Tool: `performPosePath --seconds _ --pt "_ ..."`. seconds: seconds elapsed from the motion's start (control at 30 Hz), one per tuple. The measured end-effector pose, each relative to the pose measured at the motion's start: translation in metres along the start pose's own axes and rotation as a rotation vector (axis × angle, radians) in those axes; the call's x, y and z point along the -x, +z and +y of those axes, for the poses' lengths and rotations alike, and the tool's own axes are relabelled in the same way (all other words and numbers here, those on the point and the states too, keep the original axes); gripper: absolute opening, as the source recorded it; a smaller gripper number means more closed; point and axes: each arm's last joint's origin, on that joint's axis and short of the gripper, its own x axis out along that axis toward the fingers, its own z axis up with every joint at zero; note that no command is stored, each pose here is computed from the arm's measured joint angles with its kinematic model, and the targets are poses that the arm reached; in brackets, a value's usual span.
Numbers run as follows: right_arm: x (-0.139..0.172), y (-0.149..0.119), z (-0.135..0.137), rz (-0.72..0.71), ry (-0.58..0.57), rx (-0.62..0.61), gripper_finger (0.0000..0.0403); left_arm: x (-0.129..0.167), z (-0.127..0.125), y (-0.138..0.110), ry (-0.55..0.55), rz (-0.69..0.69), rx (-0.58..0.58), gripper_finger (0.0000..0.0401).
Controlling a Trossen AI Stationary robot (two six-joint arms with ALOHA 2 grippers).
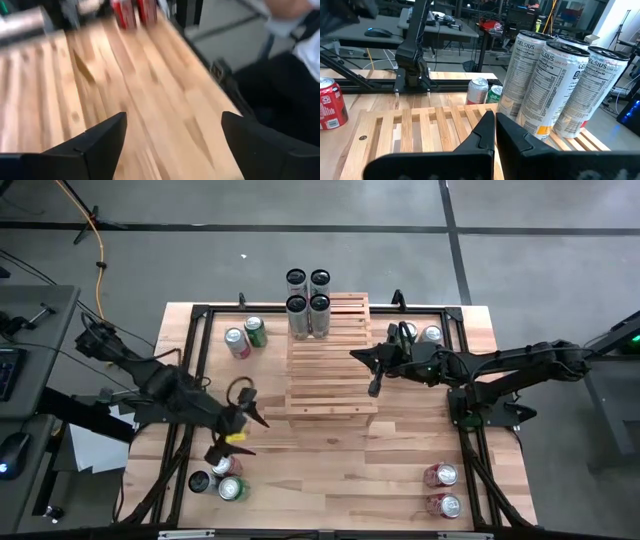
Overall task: Place canned beverage on shelf
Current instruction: Put the white pink soda can aligned with the other white pink soda cans on the shelf
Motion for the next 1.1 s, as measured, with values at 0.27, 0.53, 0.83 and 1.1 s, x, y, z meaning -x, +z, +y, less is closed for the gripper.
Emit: performPosePath --seconds 0.27,0.53,0.83,1.1 --pt "0.0 0.0 0.0 0.002 0.0 0.001 0.0 0.002 -0.023 0.011 -0.063 0.418 0.307 0.0321" --pt "0.0 -0.001 0.0 0.006 0.001 -0.019 0.0 0.0 -0.065 0.018 -0.087 0.593 0.643 0.0321" --pt "0.0 -0.001 0.0 0.013 0.001 -0.016 0.0 -0.015 -0.108 -0.006 0.128 0.879 0.981 0.0321" --pt "0.0 -0.001 0.0 0.005 -0.001 -0.001 0.0 -0.021 -0.115 -0.019 0.324 0.964 1.004 0.0321"
